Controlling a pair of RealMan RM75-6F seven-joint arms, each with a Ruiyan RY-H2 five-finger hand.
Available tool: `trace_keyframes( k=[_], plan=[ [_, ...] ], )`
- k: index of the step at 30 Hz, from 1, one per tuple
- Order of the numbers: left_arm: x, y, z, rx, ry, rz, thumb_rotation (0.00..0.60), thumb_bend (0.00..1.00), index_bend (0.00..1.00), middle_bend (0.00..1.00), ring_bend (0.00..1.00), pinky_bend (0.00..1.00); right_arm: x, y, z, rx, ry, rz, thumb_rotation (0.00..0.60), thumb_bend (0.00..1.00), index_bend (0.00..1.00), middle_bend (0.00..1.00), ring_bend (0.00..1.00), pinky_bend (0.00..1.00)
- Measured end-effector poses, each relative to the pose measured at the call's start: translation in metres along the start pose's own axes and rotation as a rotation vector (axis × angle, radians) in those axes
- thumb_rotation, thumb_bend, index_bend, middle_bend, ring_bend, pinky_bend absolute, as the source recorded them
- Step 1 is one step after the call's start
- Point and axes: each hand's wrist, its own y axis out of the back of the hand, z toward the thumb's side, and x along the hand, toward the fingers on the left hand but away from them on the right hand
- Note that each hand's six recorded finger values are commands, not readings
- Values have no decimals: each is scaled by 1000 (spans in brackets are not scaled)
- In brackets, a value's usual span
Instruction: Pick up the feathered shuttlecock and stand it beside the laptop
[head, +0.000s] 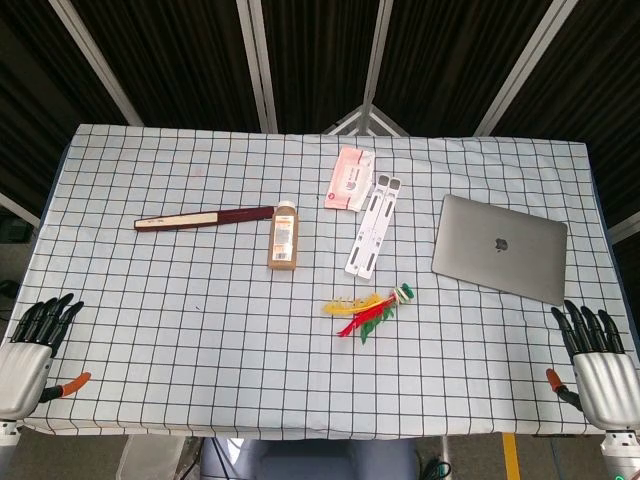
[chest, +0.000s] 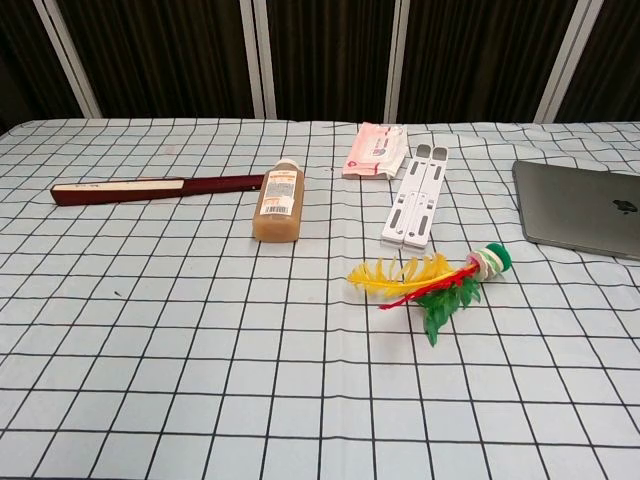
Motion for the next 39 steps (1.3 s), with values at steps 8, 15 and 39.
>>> trace_keyframes(
  k=[8, 15, 39],
  plan=[
    [0, 0, 0, 1, -1, 3, 600, 0, 0, 0, 0, 0, -3, 0, 5, -33, 10, 1, 600, 328, 0, 0, 0, 0],
    [1, 0, 0, 3, 1, 3, 600, 0, 0, 0, 0, 0, -19, -3, 29, -153, 75, 21, 600, 328, 216, 13, 0, 0],
    [2, 0, -1, -14, -1, -7, 600, 0, 0, 0, 0, 0, -92, -74, 221, -416, 331, 127, 600, 347, 451, 194, 0, 0]
  ],
)
